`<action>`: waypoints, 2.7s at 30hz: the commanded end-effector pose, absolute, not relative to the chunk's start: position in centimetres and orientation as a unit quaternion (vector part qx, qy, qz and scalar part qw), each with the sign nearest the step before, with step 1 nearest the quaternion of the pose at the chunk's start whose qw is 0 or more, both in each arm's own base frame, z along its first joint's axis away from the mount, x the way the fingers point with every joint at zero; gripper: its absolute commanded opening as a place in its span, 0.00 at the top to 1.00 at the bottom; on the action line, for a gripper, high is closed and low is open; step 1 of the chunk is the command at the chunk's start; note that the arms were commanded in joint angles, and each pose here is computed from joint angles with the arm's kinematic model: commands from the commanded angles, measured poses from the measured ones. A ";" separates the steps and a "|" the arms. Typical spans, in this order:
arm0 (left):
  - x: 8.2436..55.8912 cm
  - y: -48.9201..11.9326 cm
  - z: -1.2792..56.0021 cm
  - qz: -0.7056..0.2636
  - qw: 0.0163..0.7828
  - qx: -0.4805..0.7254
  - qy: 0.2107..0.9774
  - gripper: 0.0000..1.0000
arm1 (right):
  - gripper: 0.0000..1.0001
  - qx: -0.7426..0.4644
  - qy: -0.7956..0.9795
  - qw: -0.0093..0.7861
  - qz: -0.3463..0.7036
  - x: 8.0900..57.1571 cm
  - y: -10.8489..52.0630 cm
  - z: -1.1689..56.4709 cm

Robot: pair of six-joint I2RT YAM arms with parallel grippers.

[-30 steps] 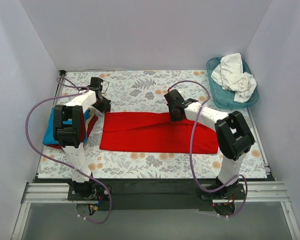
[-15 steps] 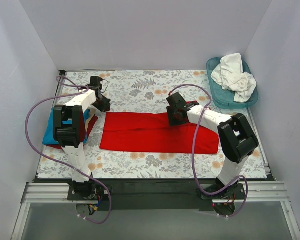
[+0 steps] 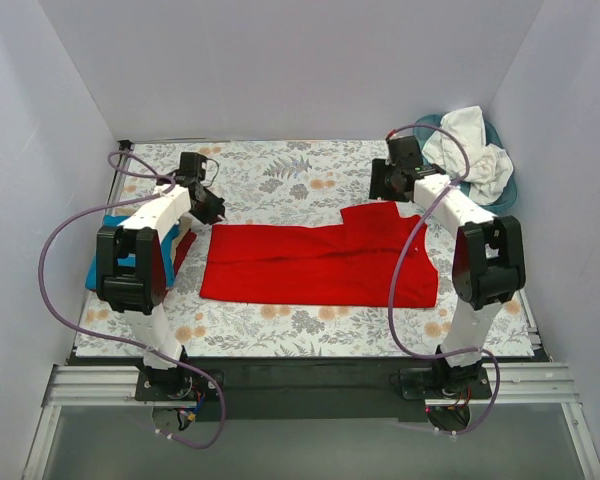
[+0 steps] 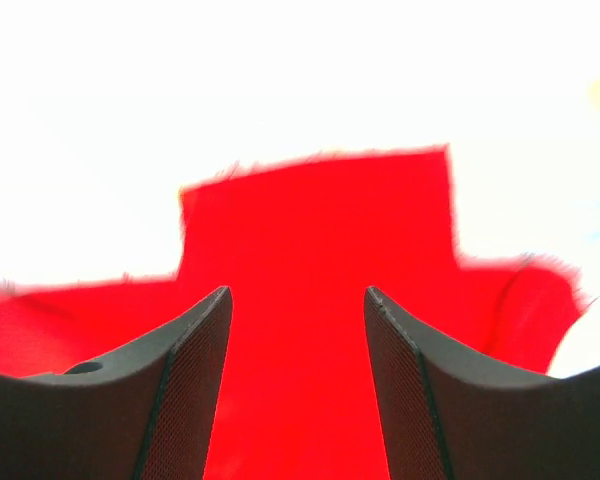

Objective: Fold and stack the t-shirts
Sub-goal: Fold the tshirt

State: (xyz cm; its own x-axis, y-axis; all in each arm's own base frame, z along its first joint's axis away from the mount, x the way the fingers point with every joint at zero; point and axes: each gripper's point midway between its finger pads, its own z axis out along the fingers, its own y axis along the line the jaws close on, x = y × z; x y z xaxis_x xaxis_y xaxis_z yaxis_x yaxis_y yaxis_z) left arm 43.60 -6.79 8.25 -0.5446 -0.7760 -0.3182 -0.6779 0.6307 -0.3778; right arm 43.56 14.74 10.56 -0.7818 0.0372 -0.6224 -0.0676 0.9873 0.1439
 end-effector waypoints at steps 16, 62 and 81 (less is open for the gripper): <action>38.6 -7.2 2.9 -0.077 0.167 -0.443 0.878 0.90 | 0.43 0.042 0.952 0.298 0.050 51.1 9.0 4.0; 38.2 -4.5 2.1 -0.062 0.160 -0.462 0.870 0.91 | 0.99 0.057 0.902 0.357 0.234 24.9 10.6 11.8; 38.2 -3.8 2.3 -0.061 0.162 -0.463 0.869 0.91 | 0.99 0.071 0.892 0.390 0.217 22.5 9.2 14.5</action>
